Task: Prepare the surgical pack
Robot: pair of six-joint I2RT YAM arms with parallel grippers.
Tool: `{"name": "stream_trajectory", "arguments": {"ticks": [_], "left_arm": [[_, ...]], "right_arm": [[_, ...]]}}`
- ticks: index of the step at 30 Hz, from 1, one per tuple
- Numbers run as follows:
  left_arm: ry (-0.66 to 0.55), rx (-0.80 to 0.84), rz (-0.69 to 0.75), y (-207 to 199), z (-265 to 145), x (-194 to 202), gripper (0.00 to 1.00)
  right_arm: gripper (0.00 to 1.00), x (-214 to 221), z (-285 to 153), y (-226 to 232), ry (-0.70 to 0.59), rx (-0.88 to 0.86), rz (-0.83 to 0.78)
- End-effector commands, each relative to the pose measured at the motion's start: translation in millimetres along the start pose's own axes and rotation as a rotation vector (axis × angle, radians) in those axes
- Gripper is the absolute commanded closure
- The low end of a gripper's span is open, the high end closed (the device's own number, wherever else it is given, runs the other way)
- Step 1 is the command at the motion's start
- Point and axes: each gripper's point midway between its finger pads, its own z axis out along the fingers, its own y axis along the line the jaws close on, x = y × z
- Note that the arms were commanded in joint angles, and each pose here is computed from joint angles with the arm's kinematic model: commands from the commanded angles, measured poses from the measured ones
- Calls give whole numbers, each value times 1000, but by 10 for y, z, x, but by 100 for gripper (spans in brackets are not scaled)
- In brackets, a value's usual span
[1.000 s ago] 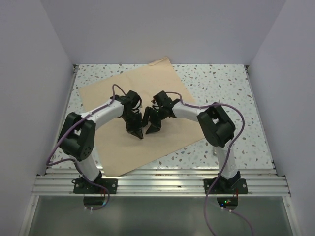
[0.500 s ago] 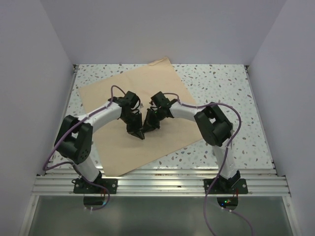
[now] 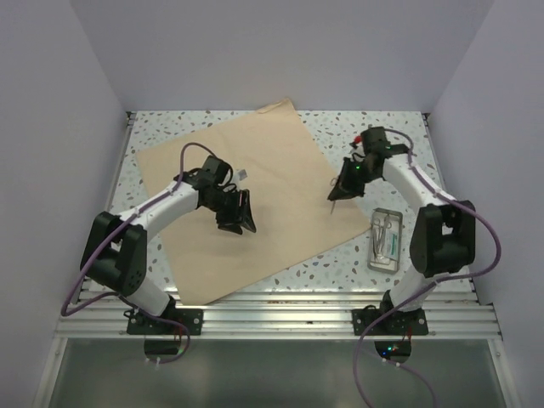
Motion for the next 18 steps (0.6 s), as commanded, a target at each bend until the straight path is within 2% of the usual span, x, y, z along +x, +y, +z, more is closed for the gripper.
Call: {"name": "stream_trajectory", "arguments": {"ticks": [1,2,7,18], "left_arm": [[-20,65,78,-18,56,13,46],[-14,72,72,-5,80,32,46],[10,112,33,78,198,131,49],[-48,131,53,129,80,20,51]], "right_arm": [[100,248,-464,-671,43,126,26],[100,267,-575,-873,47,169,66],[100,466,-802,-1309,64,283,120],[100,640,-787,-1794,140,369,230]]}}
